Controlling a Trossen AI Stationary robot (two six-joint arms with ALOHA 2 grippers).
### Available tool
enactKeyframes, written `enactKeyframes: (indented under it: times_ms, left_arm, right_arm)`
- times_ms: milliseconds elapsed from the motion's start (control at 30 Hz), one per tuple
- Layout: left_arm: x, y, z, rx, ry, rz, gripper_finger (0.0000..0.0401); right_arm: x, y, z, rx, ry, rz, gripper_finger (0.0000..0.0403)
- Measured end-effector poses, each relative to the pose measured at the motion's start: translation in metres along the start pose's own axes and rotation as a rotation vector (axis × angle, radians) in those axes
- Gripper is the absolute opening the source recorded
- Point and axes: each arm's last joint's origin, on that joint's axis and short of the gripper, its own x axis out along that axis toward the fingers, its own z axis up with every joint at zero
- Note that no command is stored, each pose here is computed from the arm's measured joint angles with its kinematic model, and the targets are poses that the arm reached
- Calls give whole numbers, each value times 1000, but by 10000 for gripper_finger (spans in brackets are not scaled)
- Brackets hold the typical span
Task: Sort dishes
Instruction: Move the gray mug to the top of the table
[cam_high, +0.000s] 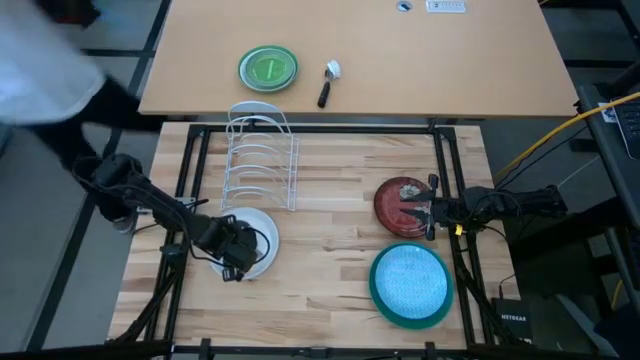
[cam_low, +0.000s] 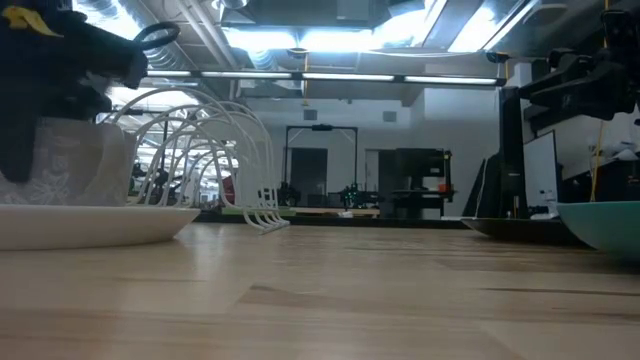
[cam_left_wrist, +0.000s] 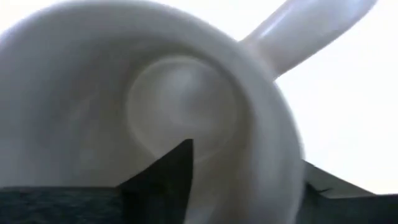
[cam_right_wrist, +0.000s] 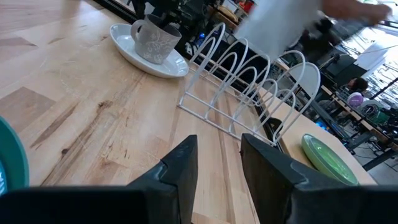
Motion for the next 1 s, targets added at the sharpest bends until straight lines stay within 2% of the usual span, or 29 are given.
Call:
enactKeyframes:
  times_ms: [133,233,267,433,667,833,1000]
  left_arm:
    - [0,-2,3,33,-30,-25,84]
    - [0,-3,4,15,-40,-36,23]
    - [0,-3,4,-4,-37,-36,14]
    - [-6,-5,7,-25,-36,-50,10]
    - [-41,-17,28,-25,-141,-147,6]
    - [-73,-25,48,-53,-299,-215,6]
    - [-91,-33,83,-50,-531,-264,6]
  right_arm:
    - [0,0,0,0,0,0,127]
    - [0,0,0,0,1,0,127]
    - [0,0,0,0,0,0,127]
    - [0,0,0,0,0,0,127]
    - [0,0,0,0,0,0,127]
    - [0,0,0,0,0,-1,127]
    - [0,-1,0,0,13,-24,127]
